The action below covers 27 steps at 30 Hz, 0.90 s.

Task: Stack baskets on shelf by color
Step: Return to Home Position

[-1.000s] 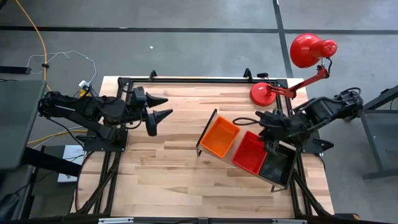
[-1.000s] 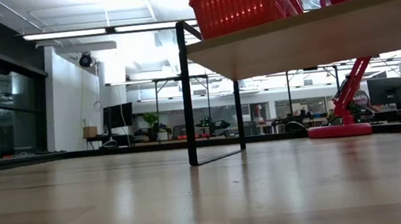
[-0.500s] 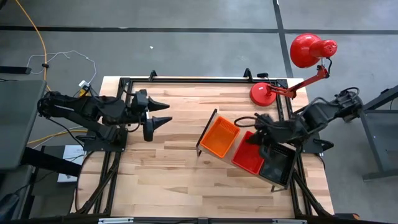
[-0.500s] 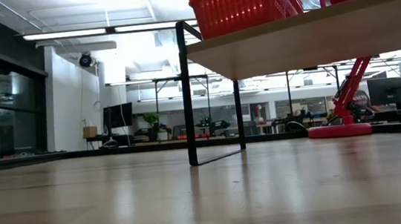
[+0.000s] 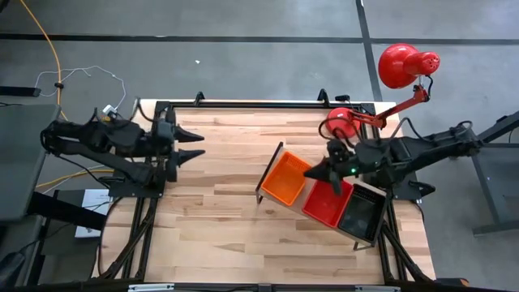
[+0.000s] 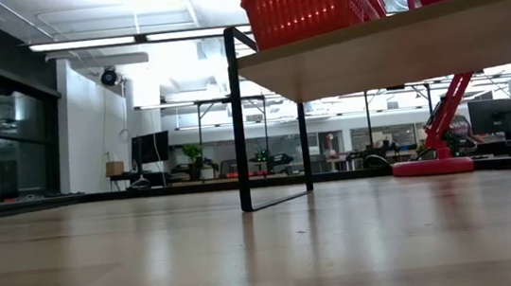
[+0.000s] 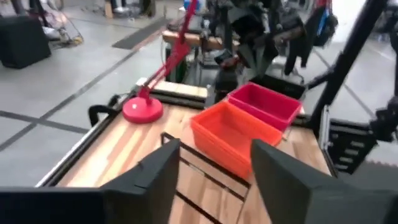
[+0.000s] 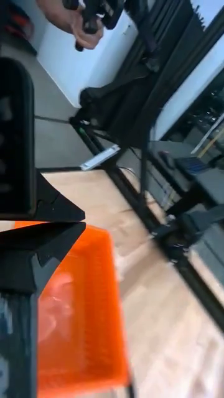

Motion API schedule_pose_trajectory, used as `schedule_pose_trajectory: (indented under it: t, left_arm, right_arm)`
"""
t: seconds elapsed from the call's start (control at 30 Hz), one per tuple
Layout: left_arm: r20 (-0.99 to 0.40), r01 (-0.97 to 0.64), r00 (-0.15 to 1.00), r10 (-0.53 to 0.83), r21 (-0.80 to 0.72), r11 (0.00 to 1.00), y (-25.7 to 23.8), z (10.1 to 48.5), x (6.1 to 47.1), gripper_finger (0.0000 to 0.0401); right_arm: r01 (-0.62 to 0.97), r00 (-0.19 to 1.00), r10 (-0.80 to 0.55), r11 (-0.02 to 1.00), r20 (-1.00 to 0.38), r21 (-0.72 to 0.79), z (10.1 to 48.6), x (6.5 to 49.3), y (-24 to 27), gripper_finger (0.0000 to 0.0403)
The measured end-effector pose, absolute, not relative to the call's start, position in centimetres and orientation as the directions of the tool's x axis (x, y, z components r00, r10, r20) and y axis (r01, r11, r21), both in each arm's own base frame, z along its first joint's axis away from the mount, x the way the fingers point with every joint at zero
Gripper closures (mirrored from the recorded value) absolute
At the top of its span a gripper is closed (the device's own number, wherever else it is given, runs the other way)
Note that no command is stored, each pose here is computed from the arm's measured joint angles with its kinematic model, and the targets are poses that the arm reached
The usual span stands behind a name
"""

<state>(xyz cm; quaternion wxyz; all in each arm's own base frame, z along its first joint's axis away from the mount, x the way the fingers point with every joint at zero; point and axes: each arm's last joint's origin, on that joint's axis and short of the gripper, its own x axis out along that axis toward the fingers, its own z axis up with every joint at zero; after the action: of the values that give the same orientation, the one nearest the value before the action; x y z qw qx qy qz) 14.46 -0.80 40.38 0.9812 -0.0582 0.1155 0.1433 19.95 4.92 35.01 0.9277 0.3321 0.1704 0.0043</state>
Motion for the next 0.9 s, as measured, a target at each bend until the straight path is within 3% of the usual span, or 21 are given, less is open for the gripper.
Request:
schedule_pose_trajectory:
  t: [0.3,0.57,0.9]
  left_arm:
    - [-0.114,-0.304,0.952,0.285,-0.230,0.925,0.0,34.4,9.7,0.0388]
    - [-0.021,-0.262,0.961,0.275,-0.376,0.889,0.3,28.5,7.4,0.0399]
    - [-0.008,-0.244,0.964,0.266,-0.434,0.867,0.3,22.6,7.2,0.0401]
  right_arm:
    - [0.114,0.967,0.007,0.881,-0.253,0.460,37.0,19.8,4.3,0.0403]
    - [0.146,0.964,-0.035,0.897,-0.263,0.416,36.8,19.8,4.2,0.0403]
    - [0.151,0.965,-0.014,0.846,-0.261,0.512,36.9,19.8,4.3,0.0403]
